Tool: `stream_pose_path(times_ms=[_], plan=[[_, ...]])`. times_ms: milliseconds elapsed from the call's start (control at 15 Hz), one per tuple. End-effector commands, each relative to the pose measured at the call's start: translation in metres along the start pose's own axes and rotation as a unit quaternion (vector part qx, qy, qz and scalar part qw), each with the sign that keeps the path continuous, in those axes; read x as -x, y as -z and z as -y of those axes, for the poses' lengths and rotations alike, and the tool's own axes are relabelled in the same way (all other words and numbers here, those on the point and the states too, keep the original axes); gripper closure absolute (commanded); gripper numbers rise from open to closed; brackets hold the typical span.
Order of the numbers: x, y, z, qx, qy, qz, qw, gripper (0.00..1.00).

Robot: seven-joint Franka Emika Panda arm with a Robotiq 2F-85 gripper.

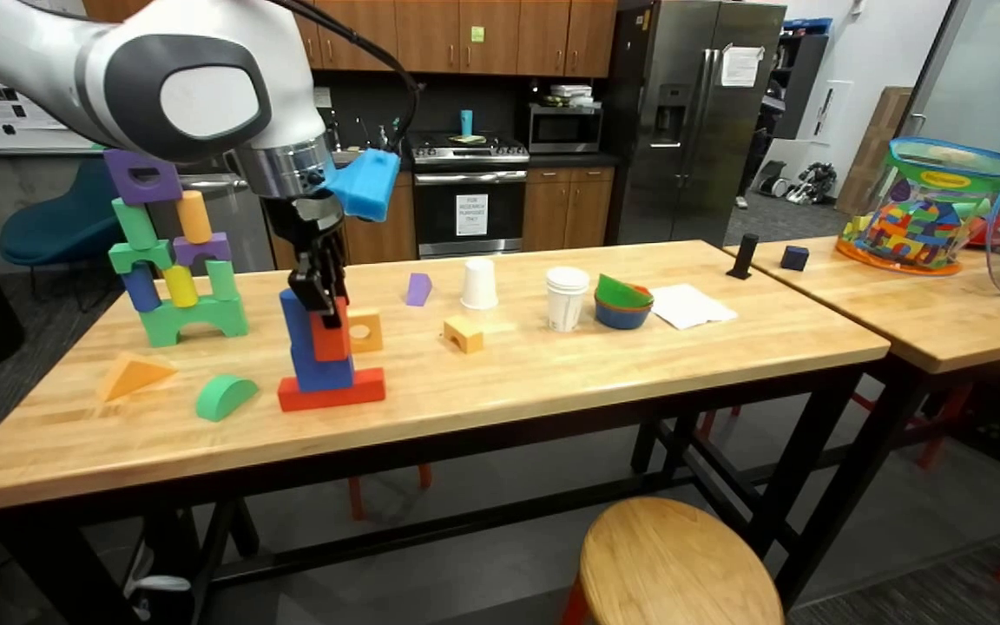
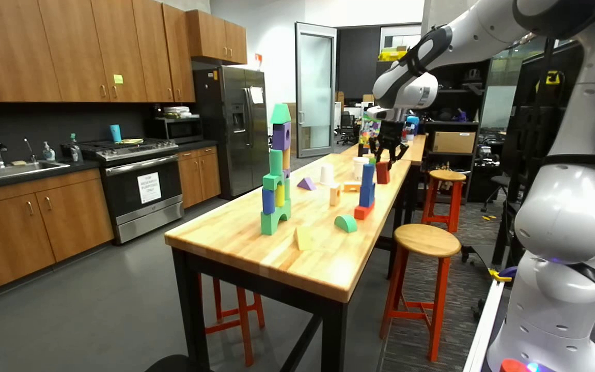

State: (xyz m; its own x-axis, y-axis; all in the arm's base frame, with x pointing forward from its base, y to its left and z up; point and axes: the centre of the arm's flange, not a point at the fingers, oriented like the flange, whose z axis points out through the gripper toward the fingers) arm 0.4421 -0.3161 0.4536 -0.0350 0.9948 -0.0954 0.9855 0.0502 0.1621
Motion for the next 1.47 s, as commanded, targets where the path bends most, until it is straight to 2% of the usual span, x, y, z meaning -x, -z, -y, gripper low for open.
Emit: stream_pose_path(times_ms=[0, 400, 1000, 1400], plan=[[0.003, 0.017, 0.022, 0.027, 0.000, -0.003, 0.9996, 0.81], [0.009, 0.035, 0.047, 0.042, 0.000, 0.001, 0.9991, 0.81], [0.009, 0.031, 0.088, 0.049, 0.008, -0.012, 0.9987, 0.81], [-0.006, 0.043, 0.081, 0.064, 0.015, -0.007, 0.9978, 0.81]])
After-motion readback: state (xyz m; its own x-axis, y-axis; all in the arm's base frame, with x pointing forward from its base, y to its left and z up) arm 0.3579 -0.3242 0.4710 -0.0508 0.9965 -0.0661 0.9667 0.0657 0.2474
